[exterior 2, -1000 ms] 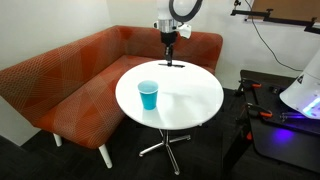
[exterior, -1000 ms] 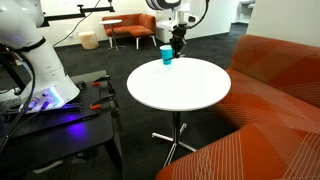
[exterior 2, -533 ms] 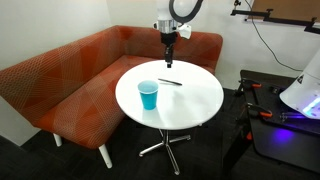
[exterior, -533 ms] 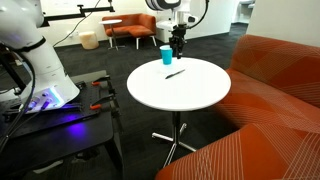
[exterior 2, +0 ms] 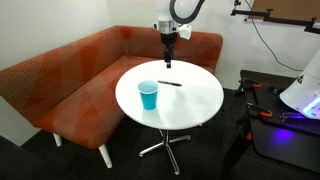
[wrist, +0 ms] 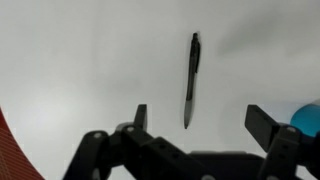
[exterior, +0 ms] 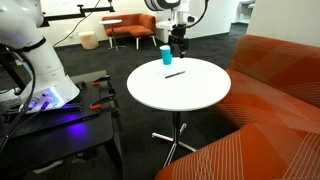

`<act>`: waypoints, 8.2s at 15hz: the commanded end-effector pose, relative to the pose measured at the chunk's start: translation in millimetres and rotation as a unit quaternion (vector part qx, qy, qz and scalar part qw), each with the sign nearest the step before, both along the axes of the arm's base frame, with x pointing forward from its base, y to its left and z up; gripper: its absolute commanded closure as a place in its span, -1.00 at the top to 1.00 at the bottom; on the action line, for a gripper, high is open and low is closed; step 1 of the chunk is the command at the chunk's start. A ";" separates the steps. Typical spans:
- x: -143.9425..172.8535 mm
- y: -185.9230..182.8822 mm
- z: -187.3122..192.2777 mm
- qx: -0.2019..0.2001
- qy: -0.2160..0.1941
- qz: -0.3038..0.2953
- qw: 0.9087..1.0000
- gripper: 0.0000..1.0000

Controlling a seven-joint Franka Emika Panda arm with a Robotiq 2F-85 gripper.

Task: Put the pen in the cup

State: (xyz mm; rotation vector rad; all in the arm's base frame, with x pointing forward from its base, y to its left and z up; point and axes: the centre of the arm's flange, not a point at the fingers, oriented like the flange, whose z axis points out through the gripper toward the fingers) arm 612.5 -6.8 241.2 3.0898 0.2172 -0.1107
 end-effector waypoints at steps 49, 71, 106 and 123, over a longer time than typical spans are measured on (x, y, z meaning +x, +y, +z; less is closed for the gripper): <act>11.9 6.5 -104.2 -0.017 0.011 0.014 1.000 1.00; 7.4 4.7 -86.1 -0.019 0.035 -0.015 0.999 -0.95; -5.3 14.1 75.7 -0.011 -0.028 -0.031 0.999 -0.95; 6.4 47.2 73.3 0.232 -0.129 -0.040 0.963 -0.95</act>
